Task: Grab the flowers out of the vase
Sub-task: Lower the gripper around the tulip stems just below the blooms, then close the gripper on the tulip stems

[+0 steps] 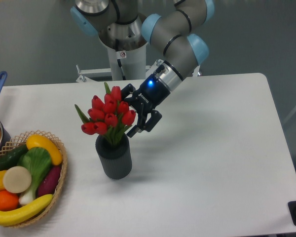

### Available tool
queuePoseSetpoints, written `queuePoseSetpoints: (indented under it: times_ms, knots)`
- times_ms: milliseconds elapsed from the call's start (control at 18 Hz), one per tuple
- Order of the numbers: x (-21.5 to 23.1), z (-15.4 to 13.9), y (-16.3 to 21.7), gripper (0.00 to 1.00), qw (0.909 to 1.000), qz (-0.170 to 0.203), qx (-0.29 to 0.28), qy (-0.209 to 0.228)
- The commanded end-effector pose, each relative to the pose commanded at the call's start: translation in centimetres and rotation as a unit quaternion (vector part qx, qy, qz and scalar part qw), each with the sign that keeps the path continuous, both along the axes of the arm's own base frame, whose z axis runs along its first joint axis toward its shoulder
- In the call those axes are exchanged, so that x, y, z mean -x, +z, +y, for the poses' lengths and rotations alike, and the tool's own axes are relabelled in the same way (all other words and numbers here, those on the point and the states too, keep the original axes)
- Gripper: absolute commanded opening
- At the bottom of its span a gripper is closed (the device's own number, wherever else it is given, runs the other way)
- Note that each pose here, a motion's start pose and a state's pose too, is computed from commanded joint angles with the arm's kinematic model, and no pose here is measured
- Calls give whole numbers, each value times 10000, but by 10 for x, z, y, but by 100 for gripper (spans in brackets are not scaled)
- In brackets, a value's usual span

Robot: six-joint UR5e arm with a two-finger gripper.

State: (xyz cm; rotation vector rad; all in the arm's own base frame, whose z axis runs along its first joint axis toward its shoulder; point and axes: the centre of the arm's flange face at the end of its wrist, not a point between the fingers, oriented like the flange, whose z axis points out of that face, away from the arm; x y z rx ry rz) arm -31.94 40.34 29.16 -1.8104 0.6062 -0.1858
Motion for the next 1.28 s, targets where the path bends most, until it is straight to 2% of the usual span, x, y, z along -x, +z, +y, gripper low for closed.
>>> queuePoseSetpoints:
  times_ms: [667,1056,1167,1222,1278]
  knots:
    - [0,29,-6,99,9993,-257,-160,-211]
    - [0,29,-8,55,9992,-316,-129,-196]
    - [1,29,-9,53,9992,-342,-116,-189]
    - [0,29,-8,47,9991,-361,-105,-180]
    - [1,28,-8,46,9990,-413,-79,-154]
